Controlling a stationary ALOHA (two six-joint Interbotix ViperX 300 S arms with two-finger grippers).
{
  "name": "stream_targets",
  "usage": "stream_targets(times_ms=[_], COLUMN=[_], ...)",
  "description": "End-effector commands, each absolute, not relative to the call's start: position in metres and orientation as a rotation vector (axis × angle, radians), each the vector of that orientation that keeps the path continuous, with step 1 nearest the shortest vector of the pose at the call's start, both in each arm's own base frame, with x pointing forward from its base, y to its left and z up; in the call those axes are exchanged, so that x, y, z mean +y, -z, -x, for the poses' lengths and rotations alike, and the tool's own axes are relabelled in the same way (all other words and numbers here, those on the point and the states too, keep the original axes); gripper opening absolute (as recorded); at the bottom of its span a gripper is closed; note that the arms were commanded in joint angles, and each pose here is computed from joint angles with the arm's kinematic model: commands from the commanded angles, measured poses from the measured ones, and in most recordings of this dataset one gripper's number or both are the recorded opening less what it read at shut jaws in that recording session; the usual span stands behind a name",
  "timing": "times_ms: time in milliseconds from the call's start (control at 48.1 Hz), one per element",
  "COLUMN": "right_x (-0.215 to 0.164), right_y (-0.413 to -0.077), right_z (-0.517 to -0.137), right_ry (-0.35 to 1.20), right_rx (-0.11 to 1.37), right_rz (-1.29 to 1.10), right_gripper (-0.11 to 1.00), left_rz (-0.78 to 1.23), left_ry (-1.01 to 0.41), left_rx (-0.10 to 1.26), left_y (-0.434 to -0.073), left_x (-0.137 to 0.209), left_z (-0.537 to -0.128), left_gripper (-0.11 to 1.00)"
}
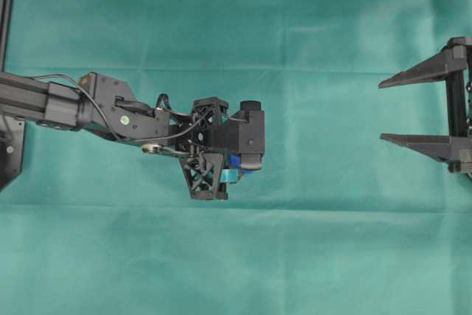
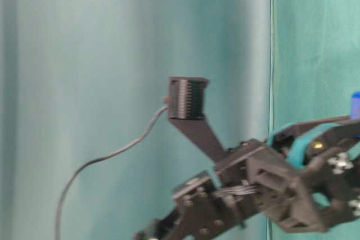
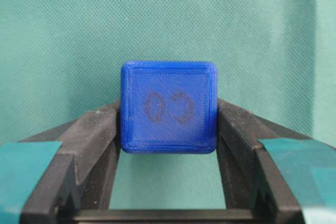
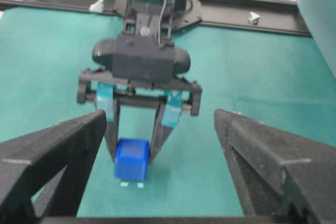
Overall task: Handover the blue block to the right arm after grasping it with the left arm, then place it in the designated position.
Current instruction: 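Lift the blue cube with the left gripper and raise it toward center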
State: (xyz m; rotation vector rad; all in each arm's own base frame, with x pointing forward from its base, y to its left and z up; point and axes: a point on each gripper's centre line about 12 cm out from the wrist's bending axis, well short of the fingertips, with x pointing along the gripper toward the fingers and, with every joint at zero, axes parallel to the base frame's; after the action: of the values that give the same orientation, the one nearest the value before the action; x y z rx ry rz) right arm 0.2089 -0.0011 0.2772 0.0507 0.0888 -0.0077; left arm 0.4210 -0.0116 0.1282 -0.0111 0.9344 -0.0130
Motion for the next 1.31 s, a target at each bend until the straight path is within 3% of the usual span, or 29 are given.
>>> stream_targets(times_ms=[0, 873, 1289], right_x=[-0.001, -0.001, -0.001], right_y=[-0.287, -0.286, -0.285], right_z=[-0.212, -0.213, -0.215], right_ry=[0.009, 0.009, 0.009], right_rx=[0.066, 0.072, 0.080], right_rz=[-0.052, -0.052, -0.052], right_gripper=[0.93, 0.93, 0.93], left_rz=[0.008, 0.005, 0.006], left_ry=[0.013, 0.016, 0.016], left_rx=[0.855, 0.623, 0.632], left_y=[-0.173, -0.343, -0.352], left_x=[-0.010, -0.010, -0.010], left_z=[-0.425, -0.386, -0.381], left_gripper=[0.47, 0.47, 0.47])
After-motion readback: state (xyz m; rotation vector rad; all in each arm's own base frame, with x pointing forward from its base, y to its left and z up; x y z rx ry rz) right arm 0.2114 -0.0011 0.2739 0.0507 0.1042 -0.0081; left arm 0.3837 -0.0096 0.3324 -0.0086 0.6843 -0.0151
